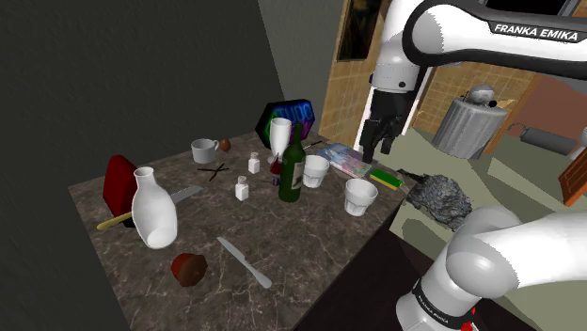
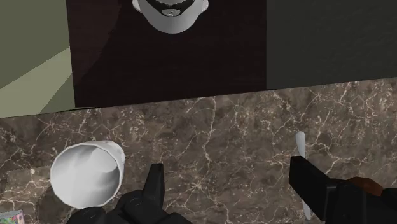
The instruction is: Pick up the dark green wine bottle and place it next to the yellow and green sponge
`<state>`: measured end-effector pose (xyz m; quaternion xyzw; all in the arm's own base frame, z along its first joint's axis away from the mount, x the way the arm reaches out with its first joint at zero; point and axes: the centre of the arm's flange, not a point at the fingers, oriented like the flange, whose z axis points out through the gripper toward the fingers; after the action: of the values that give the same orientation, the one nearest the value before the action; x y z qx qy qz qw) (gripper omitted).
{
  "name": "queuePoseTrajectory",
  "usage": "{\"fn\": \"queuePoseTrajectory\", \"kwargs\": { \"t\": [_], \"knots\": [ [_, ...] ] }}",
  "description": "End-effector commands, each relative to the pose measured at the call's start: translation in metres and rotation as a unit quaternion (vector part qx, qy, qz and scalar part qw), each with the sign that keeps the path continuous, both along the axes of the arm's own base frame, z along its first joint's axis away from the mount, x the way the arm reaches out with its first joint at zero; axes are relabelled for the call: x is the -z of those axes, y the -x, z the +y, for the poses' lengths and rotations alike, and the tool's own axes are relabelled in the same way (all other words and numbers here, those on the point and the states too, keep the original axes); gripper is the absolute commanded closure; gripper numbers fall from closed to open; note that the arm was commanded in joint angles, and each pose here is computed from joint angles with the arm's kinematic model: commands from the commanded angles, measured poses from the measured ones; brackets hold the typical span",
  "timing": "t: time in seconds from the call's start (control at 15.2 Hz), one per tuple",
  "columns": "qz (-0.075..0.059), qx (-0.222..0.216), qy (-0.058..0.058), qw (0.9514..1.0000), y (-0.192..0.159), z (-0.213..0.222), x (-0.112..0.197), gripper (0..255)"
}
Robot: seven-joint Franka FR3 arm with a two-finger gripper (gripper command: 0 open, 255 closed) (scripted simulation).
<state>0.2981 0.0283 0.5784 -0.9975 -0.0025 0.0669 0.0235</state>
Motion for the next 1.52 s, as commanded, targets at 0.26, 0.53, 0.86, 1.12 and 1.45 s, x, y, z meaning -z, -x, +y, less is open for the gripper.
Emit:
{"fn": "queuePoseTrajectory", "kwargs": {
  "t": [0.26,0.53,0.86,1.12,1.45],
  "knots": [
    [-0.003,0.007,0.003,1.0000,-0.052,-0.003,0.003,0],
    [-0.005,0.015,0.007,0.9999,-0.103,-0.006,0.006,0],
    [-0.009,0.024,0.011,0.9996,-0.168,-0.011,0.009,0],
    [-0.012,0.031,0.015,0.9993,-0.219,-0.016,0.011,0],
    [-0.015,0.041,0.019,0.9989,-0.284,-0.024,0.014,0]
  ]
}}
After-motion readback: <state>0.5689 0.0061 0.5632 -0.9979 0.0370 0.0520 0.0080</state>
